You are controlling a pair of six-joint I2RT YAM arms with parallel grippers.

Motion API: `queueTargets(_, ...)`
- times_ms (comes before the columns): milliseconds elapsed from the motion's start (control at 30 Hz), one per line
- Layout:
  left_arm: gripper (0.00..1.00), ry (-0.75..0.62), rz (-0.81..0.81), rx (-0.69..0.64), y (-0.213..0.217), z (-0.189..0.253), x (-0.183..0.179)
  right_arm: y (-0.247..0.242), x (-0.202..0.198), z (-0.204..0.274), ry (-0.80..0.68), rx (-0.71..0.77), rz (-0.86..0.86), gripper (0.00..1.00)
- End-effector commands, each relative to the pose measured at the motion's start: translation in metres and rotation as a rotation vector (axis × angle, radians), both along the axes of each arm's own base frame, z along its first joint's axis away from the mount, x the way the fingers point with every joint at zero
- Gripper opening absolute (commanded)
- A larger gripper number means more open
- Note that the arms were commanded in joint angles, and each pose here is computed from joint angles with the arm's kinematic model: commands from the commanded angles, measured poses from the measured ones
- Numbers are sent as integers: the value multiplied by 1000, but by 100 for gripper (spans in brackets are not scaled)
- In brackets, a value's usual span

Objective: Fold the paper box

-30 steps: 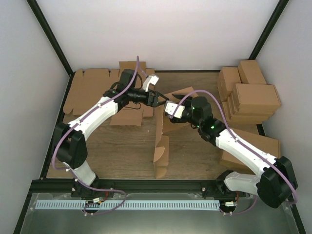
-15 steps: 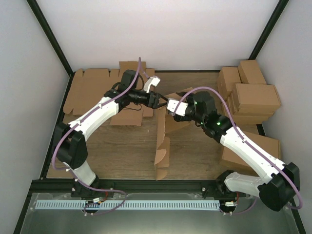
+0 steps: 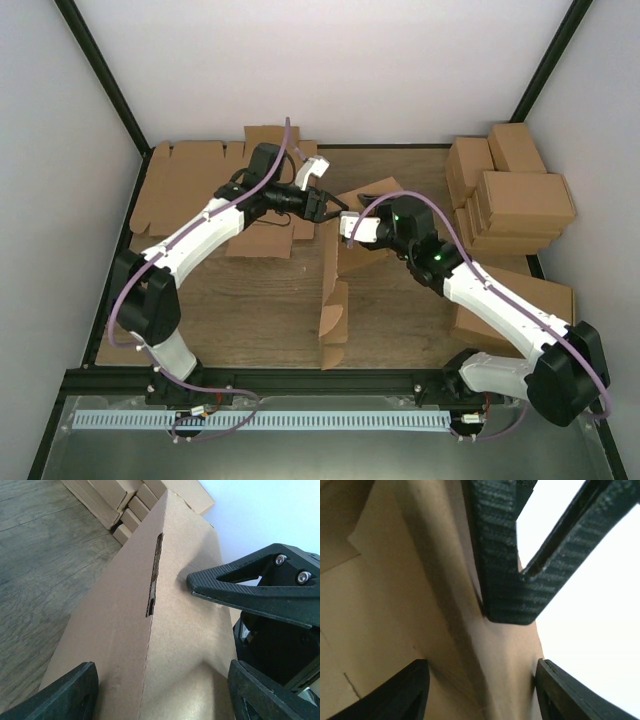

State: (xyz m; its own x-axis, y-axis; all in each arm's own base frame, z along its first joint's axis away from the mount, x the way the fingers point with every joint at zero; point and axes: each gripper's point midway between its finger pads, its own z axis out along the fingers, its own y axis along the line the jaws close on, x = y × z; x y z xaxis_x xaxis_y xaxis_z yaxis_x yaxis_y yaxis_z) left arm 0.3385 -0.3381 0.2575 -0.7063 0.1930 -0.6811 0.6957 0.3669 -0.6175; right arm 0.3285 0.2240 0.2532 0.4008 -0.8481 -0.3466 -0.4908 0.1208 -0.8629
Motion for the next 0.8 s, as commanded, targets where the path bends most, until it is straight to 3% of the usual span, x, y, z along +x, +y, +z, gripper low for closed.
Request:
queueTargets(0, 73, 1, -44, -20, -6, 5, -6, 2, 12, 7, -82, -16, -16, 57)
queueTargets(67, 74, -5, -39, -22, -5, 9, -6, 1, 14, 8, -87, -8, -25, 51)
queueTargets(233, 83, -67, 22, -24, 6, 36, -10, 2, 14, 11, -63, 18, -34, 23)
queueTargets(400, 94, -170, 251, -3, 40, 83, 0, 5, 12, 15, -22, 56, -32, 3)
queueTargets(633, 100, -387, 606, -36, 115, 167, -14, 9, 14, 35, 55, 171, -72, 1)
queueTargets(767, 100, -441, 712, -41, 144, 186, -26, 9, 24, 49, 169, 295, -162, 1)
